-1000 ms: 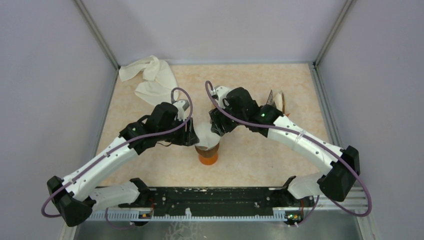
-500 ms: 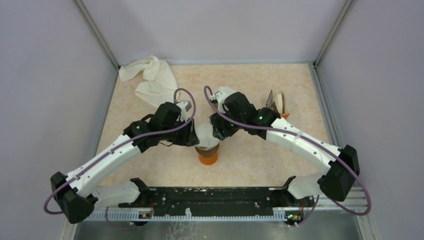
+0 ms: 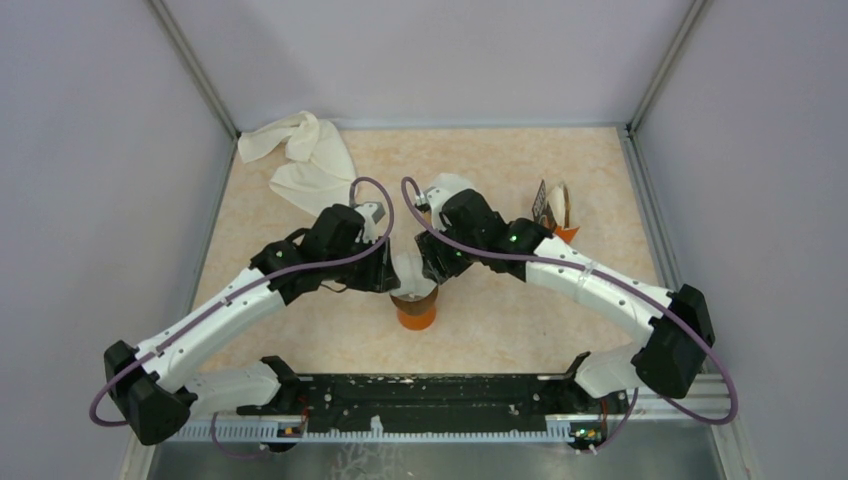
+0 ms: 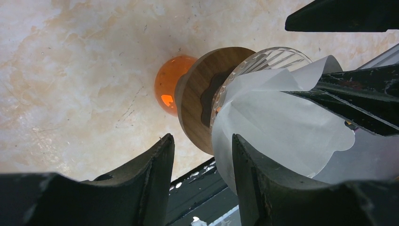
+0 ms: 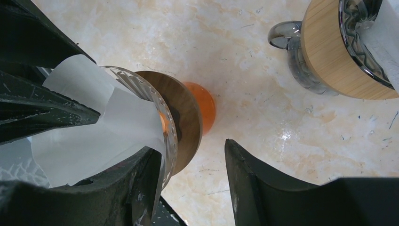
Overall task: Place the coffee filter in the dripper
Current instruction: Place the coffee filter in the coffee dripper.
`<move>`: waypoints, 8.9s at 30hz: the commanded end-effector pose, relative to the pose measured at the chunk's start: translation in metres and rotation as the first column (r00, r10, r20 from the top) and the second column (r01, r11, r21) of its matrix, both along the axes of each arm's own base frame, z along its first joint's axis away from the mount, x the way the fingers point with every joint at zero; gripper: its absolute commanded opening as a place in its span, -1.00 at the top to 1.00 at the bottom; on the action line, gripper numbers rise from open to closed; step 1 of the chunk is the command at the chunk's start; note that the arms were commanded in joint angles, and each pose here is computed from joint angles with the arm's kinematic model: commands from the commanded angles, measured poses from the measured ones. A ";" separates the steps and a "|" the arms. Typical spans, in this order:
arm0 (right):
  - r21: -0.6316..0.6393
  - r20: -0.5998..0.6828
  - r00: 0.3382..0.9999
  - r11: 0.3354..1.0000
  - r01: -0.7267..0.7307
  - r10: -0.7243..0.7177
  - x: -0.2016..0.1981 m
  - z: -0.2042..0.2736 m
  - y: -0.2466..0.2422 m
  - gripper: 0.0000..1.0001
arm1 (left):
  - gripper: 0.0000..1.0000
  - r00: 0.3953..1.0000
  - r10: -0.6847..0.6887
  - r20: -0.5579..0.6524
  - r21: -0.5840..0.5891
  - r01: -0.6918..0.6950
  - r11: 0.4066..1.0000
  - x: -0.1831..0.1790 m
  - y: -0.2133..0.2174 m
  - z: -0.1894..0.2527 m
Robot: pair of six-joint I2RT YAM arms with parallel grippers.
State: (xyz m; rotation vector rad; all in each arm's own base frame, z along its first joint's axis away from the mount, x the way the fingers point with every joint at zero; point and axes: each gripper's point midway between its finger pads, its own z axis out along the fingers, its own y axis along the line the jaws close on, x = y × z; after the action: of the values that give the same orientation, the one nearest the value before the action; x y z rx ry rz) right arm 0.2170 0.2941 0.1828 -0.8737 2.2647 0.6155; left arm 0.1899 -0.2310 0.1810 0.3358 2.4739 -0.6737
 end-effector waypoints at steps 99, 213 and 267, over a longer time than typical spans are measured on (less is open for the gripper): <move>0.140 0.129 0.992 0.990 -0.009 -0.009 0.011 0.048 0.006 -0.40 | -0.54 0.966 -0.039 -0.254 0.169 0.085 0.982 -0.015 -0.005 -0.016; 0.058 -0.098 0.982 0.986 -0.159 0.164 -0.034 -0.001 0.018 -0.60 | -0.47 0.987 -0.086 -0.136 0.080 0.097 0.992 -0.012 -0.007 -0.004; 0.119 0.133 0.991 0.993 -0.005 -0.011 -0.007 0.058 -0.013 -0.65 | -0.61 0.998 -0.060 -0.036 0.005 0.060 0.998 -0.003 -0.011 0.022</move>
State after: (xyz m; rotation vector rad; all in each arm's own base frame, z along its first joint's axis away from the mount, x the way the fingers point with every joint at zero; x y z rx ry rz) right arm 0.2035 0.2788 0.2161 -0.8777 2.1733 0.6359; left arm 0.1824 -0.2393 0.1903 0.4168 2.5715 -0.6724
